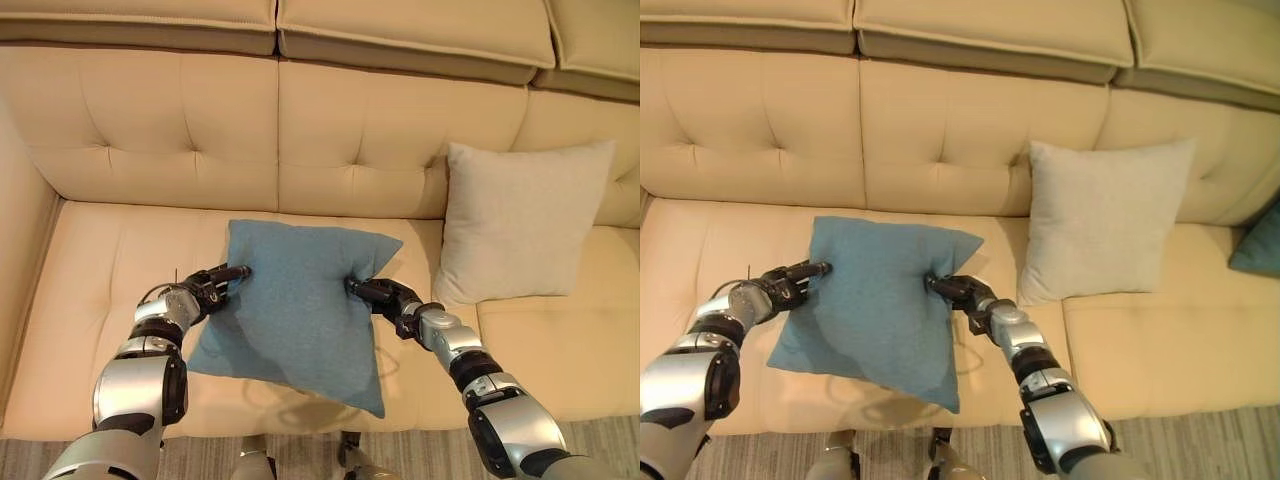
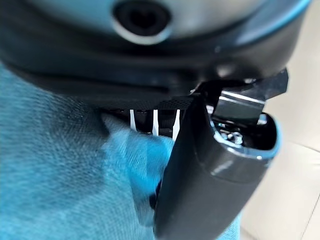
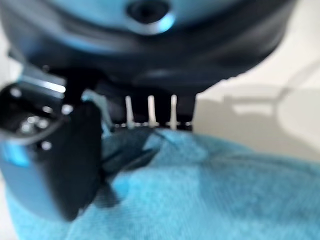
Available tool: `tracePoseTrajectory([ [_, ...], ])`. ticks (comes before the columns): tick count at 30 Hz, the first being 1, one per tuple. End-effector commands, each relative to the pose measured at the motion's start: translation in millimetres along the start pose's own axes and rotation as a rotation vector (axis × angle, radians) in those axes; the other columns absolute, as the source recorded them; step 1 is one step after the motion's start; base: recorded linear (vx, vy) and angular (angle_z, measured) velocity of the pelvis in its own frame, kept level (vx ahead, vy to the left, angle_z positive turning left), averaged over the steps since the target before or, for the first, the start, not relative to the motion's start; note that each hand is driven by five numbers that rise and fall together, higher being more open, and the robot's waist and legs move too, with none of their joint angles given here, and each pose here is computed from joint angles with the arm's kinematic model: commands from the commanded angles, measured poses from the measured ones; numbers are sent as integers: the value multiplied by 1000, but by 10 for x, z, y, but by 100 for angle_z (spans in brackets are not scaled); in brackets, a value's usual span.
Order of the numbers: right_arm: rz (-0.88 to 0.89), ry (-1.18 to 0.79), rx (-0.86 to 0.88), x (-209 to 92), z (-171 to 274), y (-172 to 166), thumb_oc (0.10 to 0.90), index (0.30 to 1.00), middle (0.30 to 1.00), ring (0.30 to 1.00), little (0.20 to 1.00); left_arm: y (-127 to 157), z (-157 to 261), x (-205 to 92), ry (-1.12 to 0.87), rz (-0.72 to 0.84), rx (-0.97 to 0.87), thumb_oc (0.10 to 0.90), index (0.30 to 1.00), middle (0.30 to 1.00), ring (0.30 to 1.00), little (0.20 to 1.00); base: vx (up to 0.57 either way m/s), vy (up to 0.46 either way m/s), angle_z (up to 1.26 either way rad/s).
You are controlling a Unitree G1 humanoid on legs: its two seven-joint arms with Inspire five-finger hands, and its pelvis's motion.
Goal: Pick up all the scattered cushions and arrange them neatly on the sofa.
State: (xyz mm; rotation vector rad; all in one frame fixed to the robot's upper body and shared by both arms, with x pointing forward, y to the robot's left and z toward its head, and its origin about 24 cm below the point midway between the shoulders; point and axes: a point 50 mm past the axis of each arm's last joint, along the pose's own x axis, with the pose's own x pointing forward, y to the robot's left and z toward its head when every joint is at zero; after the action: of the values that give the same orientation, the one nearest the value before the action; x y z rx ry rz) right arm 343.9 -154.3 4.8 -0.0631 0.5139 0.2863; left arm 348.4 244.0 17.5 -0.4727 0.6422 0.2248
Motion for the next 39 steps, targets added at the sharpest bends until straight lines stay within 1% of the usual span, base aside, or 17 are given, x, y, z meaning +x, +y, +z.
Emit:
tracePoseTrajectory([
  [1, 146, -237, 14, 42, 427, 411, 400, 300, 300, 300, 300, -1261, -36, -51, -1, -483, -179, 400, 300, 300, 300, 300, 15, 33, 3],
  [3, 137, -213, 17, 8, 247, 383, 400, 300, 300, 300, 300, -1312, -73, -75, -12, -515, -174, 400, 300, 300, 300, 300, 26, 64, -1],
  [9, 97, -205, -7, -55, 118, 248, 400, 300, 300, 300, 300, -1453, 38, -173, -58, -557, -114, 400, 300, 300, 300, 300, 1, 113, -4],
  [12, 70, -218, -64, -154, 47, 150, 400, 300, 300, 300, 300, -1424, 1, -206, -70, -541, -37, 400, 300, 300, 300, 300, 67, 230, 8],
  [14, 66, -218, -66, -173, 15, 140, 400, 300, 300, 300, 300, -1383, -54, -201, -59, -529, -19, 400, 300, 300, 300, 300, 68, 156, 12],
  [17, 32, -261, -149, -237, 126, 72, 400, 300, 300, 300, 300, -1298, -85, -236, -62, -513, 3, 400, 300, 300, 300, 300, 1, 268, 20],
  [19, 18, -273, -165, -254, 154, 58, 400, 300, 300, 300, 300, -1270, -114, -246, -61, -512, -4, 400, 300, 300, 300, 300, -79, 166, 1],
  [20, -16, -286, -193, -300, 130, 22, 400, 300, 300, 300, 300, -1172, -131, -292, -76, -512, 4, 400, 300, 300, 300, 300, -71, 110, -6],
  [23, -36, -310, -209, -318, 169, 27, 400, 300, 300, 300, 300, -1102, -159, -302, -81, -510, -5, 400, 300, 300, 300, 300, -52, 64, 12],
  [25, -52, -337, -242, -296, 306, 42, 400, 300, 300, 300, 300, -920, -176, -306, -92, -484, 13, 400, 300, 300, 300, 300, -40, 25, -1],
  [26, -51, -337, -242, -295, 306, 44, 400, 300, 300, 300, 300, -917, -176, -306, -92, -483, 13, 400, 300, 300, 300, 300, -52, -7, -12],
  [27, -41, -368, -254, -265, 445, 89, 400, 300, 300, 300, 300, -839, -136, -304, -100, -467, 25, 400, 300, 300, 300, 300, -44, -33, -15],
  [28, -57, -372, -261, -259, 475, 89, 400, 300, 300, 300, 300, -838, -141, -320, -101, -472, 28, 400, 300, 300, 300, 300, -79, -55, -12],
  [29, -72, -396, -271, -280, 520, 92, 400, 300, 300, 300, 300, -754, -170, -307, -99, -436, 35, 400, 300, 300, 300, 300, -49, -42, -4],
  [31, -83, -393, -271, -274, 545, 93, 400, 300, 300, 300, 300, -717, -217, -292, -85, -419, 21, 400, 300, 300, 300, 300, -17, 1, 8],
  [36, -132, -407, -283, -283, 703, 25, 400, 300, 300, 300, 300, -783, -198, -264, -82, -397, 10, 400, 300, 300, 300, 300, -102, 44, 34],
  [39, -126, -403, -288, -269, 751, 42, 400, 300, 300, 300, 300, -811, -164, -271, -91, -389, -4, 400, 300, 300, 300, 300, -93, 112, 5],
])
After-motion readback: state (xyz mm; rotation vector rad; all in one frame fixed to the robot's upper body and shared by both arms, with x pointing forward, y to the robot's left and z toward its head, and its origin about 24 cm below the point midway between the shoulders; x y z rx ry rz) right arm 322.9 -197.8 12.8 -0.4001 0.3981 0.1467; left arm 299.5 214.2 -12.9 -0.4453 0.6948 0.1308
